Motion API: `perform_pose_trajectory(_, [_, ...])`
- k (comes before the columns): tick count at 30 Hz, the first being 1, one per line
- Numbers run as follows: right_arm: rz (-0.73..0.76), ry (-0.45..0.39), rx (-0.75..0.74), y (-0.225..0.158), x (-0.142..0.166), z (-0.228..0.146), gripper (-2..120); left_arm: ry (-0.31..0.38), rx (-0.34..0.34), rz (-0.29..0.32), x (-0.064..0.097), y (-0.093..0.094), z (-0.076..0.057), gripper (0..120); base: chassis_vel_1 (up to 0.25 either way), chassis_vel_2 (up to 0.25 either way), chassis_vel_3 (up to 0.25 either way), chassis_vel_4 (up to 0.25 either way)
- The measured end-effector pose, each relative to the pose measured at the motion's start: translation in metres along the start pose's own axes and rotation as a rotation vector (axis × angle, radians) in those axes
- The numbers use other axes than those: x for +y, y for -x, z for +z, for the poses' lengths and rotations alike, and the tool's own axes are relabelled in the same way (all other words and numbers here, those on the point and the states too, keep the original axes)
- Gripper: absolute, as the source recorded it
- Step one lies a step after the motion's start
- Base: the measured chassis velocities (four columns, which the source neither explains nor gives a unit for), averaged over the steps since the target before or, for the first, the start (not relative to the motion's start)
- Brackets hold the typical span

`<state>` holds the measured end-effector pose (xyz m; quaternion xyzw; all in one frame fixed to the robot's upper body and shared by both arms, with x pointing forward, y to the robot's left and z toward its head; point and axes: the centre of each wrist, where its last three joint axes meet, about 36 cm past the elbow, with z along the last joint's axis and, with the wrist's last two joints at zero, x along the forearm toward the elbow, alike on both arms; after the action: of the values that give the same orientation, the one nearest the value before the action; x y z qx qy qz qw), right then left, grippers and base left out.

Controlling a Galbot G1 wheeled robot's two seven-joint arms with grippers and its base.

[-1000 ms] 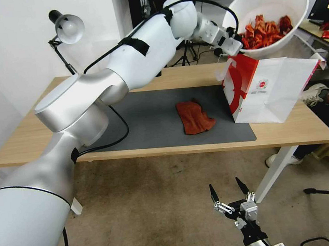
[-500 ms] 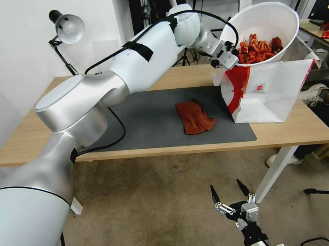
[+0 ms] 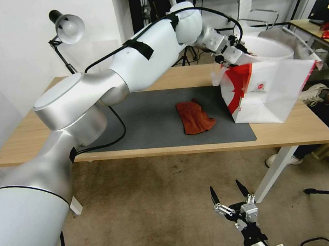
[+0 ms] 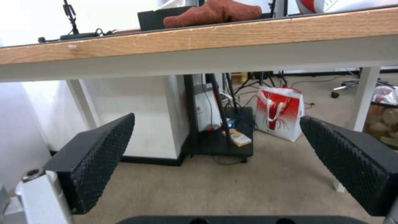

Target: Sweep shrimp from table into container with towel, then put container into takeout bag.

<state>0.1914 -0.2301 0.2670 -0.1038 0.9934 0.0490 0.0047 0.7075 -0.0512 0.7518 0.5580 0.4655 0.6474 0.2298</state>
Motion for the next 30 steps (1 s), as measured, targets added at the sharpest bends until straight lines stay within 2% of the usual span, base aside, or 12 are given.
perform_pose_trajectory(5, [-0.002,0.002,-0.002,0.003,0.001,0.0,100,-0.109,-0.037,-0.045,-0.01,0.004,0.003,81,0.0,0.0,0.0,0.0])
perform_pose_trajectory(8, [-0.003,0.002,-0.003,0.006,0.002,0.001,100,-0.444,-0.089,-0.159,-0.041,0.019,0.008,95,0.0,0.0,0.0,0.0])
perform_pose_trajectory(10, [-0.003,0.002,-0.002,0.005,0.002,0.001,100,-0.496,-0.091,-0.177,-0.045,0.021,0.009,98,0.0,0.0,0.0,0.0])
perform_pose_trajectory(12, [-0.001,0.002,0.004,0.002,0.002,0.002,100,-0.667,-0.067,-0.277,-0.055,0.025,0.011,106,0.0,0.0,0.0,0.0])
perform_pose_trajectory(17, [0.002,0.003,0.004,-0.006,0.001,0.002,100,-0.85,-0.036,-0.439,-0.054,0.022,0.015,112,0.0,0.0,0.0,0.0])
perform_pose_trajectory(20, [0.0,0.004,0.001,-0.006,0.001,0.002,100,-1.034,-0.026,-0.567,-0.05,0.02,0.012,114,0.0,0.0,0.0,0.0])
perform_pose_trajectory(21, [0.0,0.004,0.001,-0.006,0.001,0.002,100,-1.034,-0.026,-0.567,-0.05,0.02,0.012,114,0.0,0.0,0.0,0.0])
perform_pose_trajectory(22, [-0.001,0.005,0.001,-0.006,0.001,0.002,100,-1.086,-0.032,-0.589,-0.051,0.021,0.008,115,0.0,0.0,0.0,0.0])
perform_pose_trajectory(25, [-0.008,0.009,-0.001,-0.005,0.004,0.002,100,-1.419,-0.064,-0.69,-0.058,0.027,-0.021,113,0.0,0.0,0.0,0.0])
perform_pose_trajectory(26, [-0.008,0.009,-0.001,-0.005,0.004,0.002,100,-1.419,-0.064,-0.69,-0.058,0.027,-0.021,113,0.0,0.0,0.0,0.0])
perform_pose_trajectory(29, [-0.012,0.009,-0.001,-0.005,0.004,0.003,100,-1.792,-0.12,-0.735,-0.058,0.023,-0.051,110,0.0,0.0,0.0,0.0])
perform_pose_trajectory(30, [-0.012,0.009,-0.001,-0.005,0.004,0.003,100,-1.792,-0.12,-0.735,-0.058,0.023,-0.051,110,0.0,0.0,0.0,0.0])
